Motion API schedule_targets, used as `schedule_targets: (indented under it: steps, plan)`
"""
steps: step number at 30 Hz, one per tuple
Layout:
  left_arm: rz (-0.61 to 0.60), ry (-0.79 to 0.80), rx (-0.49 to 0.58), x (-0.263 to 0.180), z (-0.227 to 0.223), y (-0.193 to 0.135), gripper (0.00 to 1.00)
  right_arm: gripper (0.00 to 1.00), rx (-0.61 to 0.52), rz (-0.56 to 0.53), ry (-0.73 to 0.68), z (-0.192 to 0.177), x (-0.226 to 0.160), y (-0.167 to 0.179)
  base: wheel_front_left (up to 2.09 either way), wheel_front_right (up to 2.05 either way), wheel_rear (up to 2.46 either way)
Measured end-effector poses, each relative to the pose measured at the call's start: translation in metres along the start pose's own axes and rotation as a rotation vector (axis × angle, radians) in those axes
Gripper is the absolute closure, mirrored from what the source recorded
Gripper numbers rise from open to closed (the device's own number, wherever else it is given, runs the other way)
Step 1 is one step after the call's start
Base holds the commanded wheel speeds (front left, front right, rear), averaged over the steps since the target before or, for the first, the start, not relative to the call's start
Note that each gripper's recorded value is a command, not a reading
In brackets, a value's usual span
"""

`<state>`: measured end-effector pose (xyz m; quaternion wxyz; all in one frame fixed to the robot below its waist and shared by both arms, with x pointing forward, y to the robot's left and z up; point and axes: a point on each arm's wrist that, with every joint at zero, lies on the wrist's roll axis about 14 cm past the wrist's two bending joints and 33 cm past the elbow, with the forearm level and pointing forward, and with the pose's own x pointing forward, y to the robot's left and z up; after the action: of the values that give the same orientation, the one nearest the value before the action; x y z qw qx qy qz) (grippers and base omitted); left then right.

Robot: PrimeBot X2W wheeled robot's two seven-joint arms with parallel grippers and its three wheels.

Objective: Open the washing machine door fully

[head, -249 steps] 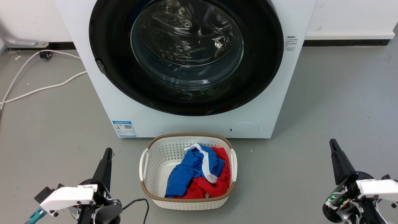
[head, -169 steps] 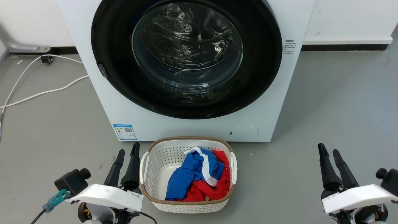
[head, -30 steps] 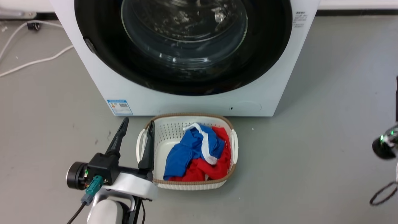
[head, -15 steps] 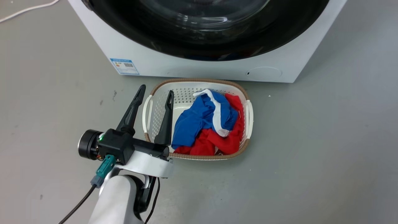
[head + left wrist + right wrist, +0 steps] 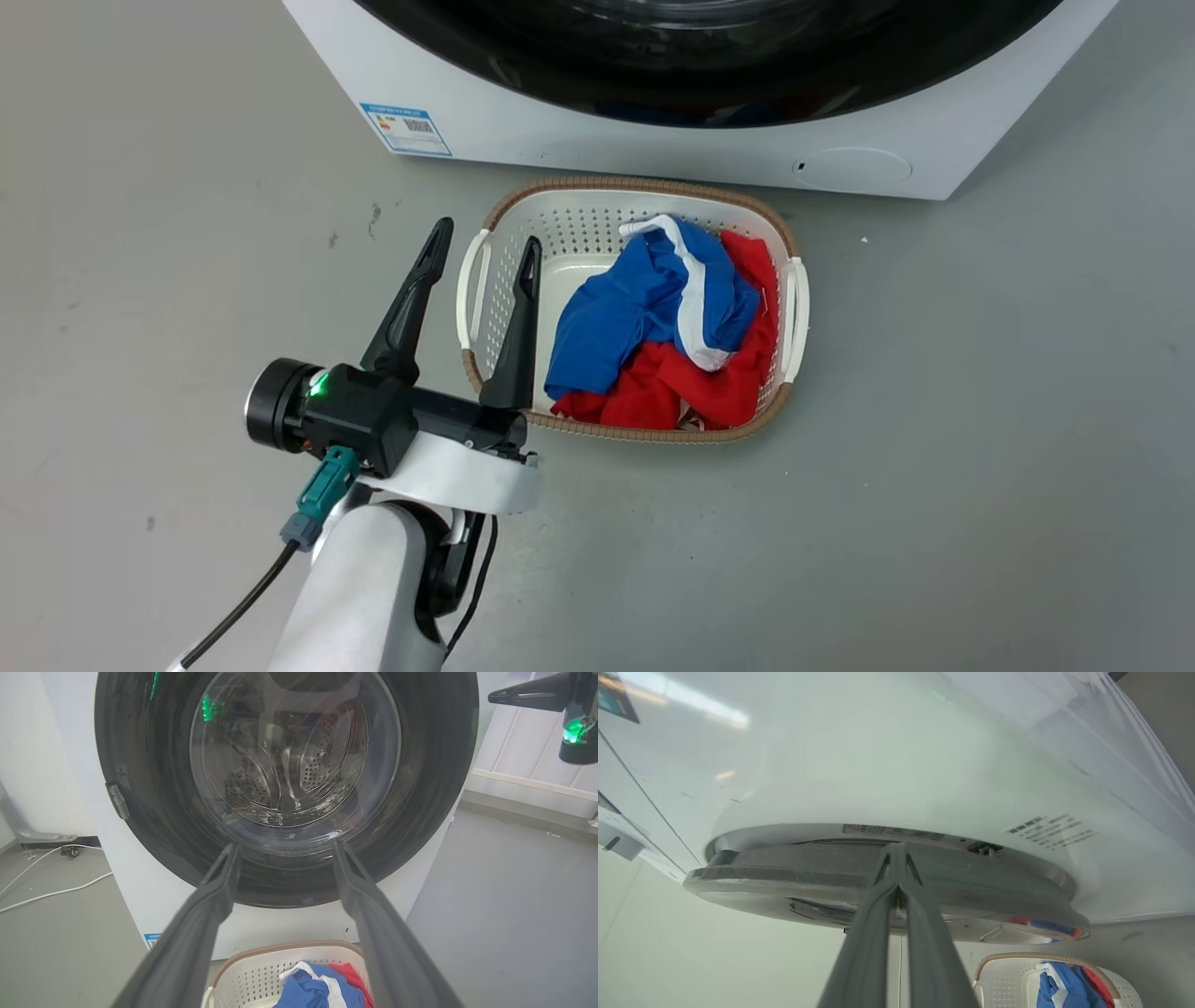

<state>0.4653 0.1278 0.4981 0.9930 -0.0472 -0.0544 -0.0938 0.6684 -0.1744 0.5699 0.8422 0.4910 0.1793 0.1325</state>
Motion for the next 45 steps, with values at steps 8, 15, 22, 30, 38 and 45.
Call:
schedule_targets:
  steps: [8, 15, 22, 30, 38, 45]
  plan:
    - [0.005, 0.016, 0.004, 0.009, -0.011, 0.003, 0.0, 1.0, -0.052, -0.046, 0.078, -0.018, 0.029, -0.007, 0.0, 0.0, 0.0]
    - [0.004, 0.034, 0.001, 0.009, -0.019, 0.001, 0.0, 1.0, -0.075, -0.07, 0.131, -0.026, 0.036, -0.01, 0.0, 0.0, 0.0]
    - [0.0, 0.039, -0.002, 0.013, -0.024, 0.0, 0.0, 1.0, -0.056, -0.065, 0.218, -0.036, 0.037, -0.012, 0.0, 0.0, 0.0]
    - [-0.01, 0.039, -0.008, 0.014, -0.023, -0.004, 0.0, 1.0, -0.031, -0.084, 0.361, -0.057, 0.023, -0.017, 0.0, 0.0, 0.0]
    - [-0.027, 0.019, -0.012, 0.009, -0.01, -0.011, 0.0, 1.0, -0.026, -0.097, 0.509, -0.086, -0.008, -0.018, 0.0, 0.0, 0.0]
    - [-0.035, 0.003, -0.009, -0.001, 0.002, -0.014, 0.0, 1.0, -0.025, -0.068, 0.607, -0.117, -0.034, -0.012, 0.0, 0.0, 0.0]
